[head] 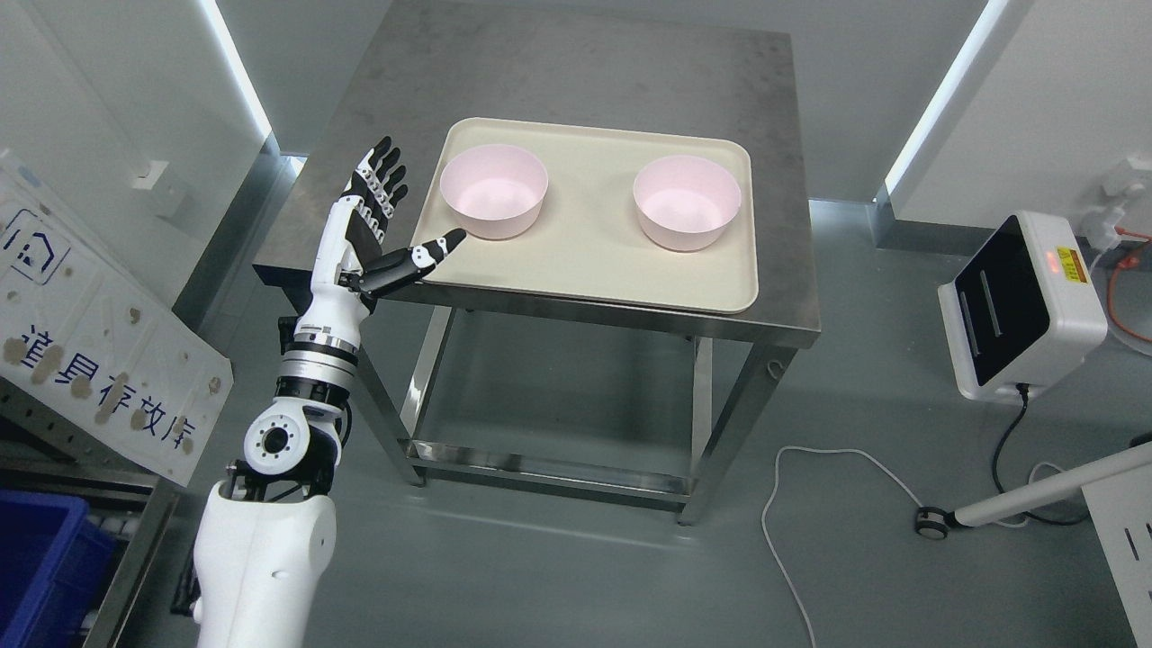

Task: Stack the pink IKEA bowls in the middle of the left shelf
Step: 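Reach the left hand toward the pink bowl nearer the left arm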

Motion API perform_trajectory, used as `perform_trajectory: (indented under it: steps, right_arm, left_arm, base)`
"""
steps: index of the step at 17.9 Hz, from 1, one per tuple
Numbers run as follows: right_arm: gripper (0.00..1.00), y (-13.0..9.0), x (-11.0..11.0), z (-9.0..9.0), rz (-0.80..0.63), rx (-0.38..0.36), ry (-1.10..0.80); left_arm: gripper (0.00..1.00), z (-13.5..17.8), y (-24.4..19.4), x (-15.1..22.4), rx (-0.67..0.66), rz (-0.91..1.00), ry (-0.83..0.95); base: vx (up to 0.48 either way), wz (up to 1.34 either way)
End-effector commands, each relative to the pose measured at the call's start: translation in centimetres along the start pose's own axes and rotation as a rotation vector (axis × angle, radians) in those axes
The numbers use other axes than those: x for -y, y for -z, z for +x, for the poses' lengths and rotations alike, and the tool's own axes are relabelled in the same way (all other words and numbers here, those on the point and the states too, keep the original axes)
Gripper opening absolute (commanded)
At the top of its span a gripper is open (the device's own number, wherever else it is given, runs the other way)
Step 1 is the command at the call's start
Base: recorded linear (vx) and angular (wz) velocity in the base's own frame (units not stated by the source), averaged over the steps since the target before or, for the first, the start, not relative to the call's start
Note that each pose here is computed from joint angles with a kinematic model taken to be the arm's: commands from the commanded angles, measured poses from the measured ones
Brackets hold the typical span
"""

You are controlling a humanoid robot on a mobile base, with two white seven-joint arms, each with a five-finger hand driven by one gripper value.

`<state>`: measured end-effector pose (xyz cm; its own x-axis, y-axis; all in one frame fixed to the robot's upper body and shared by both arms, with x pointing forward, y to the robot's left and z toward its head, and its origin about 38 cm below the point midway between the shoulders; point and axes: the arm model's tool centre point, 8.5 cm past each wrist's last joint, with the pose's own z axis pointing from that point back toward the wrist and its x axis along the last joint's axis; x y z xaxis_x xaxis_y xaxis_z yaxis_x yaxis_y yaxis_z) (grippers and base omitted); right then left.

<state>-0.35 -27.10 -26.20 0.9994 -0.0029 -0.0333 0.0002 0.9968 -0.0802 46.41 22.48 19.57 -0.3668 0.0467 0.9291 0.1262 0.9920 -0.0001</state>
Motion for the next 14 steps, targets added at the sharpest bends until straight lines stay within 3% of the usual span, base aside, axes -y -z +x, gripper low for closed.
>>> perform_trajectory:
  steps: [1, 4, 7, 11, 14]
  right_arm:
    - [1.0, 0.1, 1.1, -0.7, -0.018, 0.004, 0.011]
    - [1.0, 0.1, 1.1, -0.7, -0.018, 0.003, 0.011]
    - [1.0, 0.1, 1.1, -0.7, -0.018, 0.003, 0.011]
    - [1.0, 0.1, 1.1, -0.7, -0.018, 0.004, 0.011]
    - [1.0, 0.1, 1.1, -0.7, -0.018, 0.004, 0.011]
  left_arm:
    - [1.0, 0.7, 0.3, -1.7, 0.009, 0.016, 0.031]
    - [1.0, 2.2, 2.1, -1.2, 0.043, -0.005, 0.039]
    - [1.0, 5.5, 7.6, -1.0, 0.079, -0.041, 0.122]
    - [1.0, 7.2, 13.9, 2.9, 0.009, -0.329, 0.406]
    - [0.99, 7.2, 16.5, 3.9, -0.115, -0.507, 0.712]
  base:
    - [0.0, 0.0]
    - [0.0, 0.0]
    - [0.0, 0.0]
    - [0.0, 0.0]
    - [0.0, 0.0]
